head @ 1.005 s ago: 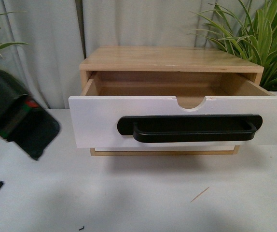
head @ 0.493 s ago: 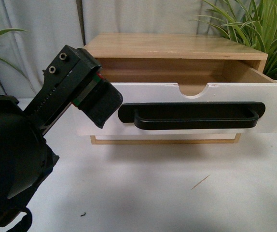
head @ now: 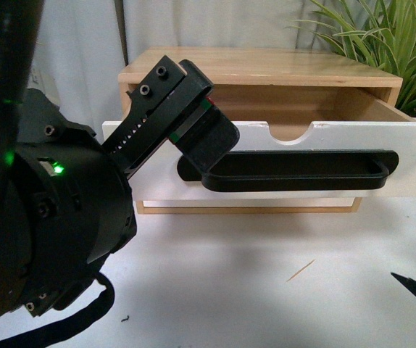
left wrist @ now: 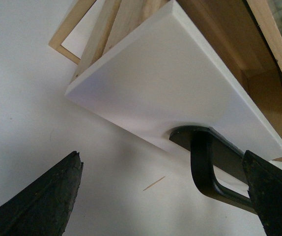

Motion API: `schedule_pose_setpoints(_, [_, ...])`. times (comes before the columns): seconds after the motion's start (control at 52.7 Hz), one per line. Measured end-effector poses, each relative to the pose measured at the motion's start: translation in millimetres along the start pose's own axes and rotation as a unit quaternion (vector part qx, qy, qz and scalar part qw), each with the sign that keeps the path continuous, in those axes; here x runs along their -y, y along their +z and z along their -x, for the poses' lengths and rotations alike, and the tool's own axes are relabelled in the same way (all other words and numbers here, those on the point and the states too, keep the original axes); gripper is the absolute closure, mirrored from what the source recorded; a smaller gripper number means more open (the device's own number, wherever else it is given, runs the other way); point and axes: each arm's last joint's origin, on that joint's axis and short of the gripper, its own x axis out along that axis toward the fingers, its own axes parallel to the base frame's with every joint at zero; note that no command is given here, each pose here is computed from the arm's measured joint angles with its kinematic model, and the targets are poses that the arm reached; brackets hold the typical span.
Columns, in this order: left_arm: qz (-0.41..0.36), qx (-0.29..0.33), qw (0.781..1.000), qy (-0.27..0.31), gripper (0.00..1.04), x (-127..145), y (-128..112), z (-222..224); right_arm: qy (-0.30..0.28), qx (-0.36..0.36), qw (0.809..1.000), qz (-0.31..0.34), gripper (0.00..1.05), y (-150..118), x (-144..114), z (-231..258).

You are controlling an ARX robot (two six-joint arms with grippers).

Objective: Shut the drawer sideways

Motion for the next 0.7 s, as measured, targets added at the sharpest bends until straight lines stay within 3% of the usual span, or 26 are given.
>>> schedule_pose_setpoints(0.417, [0.0,-0.015,1.0,0.007,0.06,1,7,-17,0.009,-0.005,1.0,0.001,0.09,9,10,-36])
schedule_pose_setpoints(0.702, [0.004,-0.025,1.0,0.013,0.06,-2,29,-50,0.005,-0.016,1.0,0.002,0.09,16,22,-76])
